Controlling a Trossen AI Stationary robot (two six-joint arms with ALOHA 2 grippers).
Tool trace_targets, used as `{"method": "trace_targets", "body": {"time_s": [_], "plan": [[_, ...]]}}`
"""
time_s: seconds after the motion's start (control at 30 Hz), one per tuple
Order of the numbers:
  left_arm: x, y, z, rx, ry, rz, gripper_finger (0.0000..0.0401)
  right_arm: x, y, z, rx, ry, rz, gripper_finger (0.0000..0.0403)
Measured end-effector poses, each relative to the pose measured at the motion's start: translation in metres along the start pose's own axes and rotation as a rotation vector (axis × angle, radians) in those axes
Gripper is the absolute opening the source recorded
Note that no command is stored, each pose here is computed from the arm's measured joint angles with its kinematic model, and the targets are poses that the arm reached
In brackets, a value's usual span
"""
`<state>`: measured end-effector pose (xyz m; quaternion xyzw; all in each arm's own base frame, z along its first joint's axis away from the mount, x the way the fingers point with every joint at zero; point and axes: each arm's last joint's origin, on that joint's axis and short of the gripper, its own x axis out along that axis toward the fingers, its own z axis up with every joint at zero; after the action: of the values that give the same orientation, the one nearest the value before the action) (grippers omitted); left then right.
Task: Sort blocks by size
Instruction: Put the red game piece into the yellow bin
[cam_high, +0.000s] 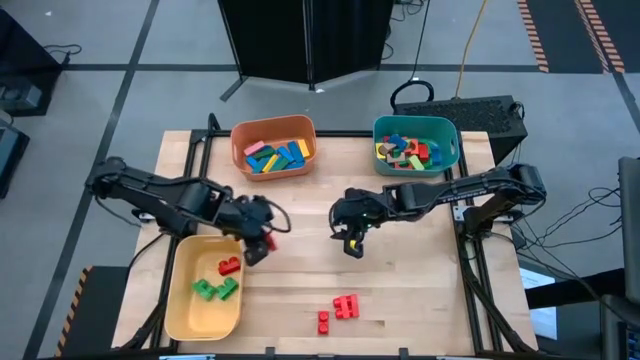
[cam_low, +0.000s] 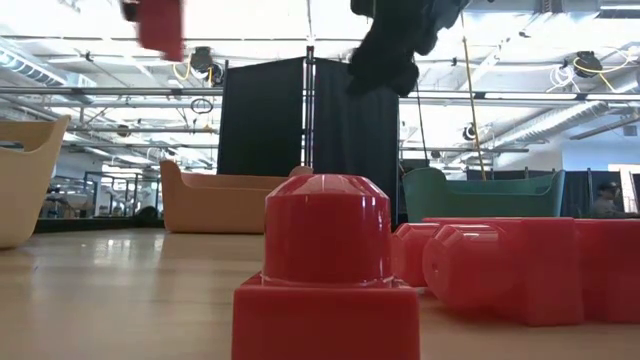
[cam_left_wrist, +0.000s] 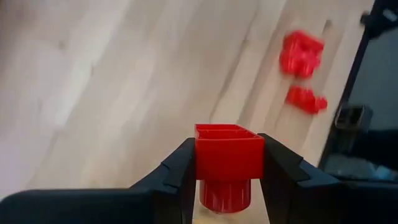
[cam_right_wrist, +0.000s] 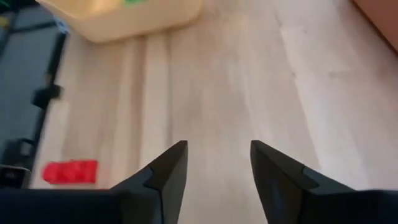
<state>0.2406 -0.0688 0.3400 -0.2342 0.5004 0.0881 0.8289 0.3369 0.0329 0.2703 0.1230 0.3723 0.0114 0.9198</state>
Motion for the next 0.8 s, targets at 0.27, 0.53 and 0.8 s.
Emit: {"method": "trace_targets", "body": {"time_s": [0.27,0.53,0.8], "plan": [[-0.014,0.0,-0.039,-0.062,0.204,0.099,0.0118,0.0,-0.001,-0.002,-0.005,0.021,-0.026,0.0166],[-0.013,-0.009,-0.065,-0.026,0.278,0.14,0.0127,0.008,0.002,-0.026,-0.02,0.153,0.014,0.0167],[0.009,-0.007,-0.098,-0.02,0.394,0.213,0.013,0.02,0.006,-0.05,-0.117,0.164,0.042,0.0167]]}}
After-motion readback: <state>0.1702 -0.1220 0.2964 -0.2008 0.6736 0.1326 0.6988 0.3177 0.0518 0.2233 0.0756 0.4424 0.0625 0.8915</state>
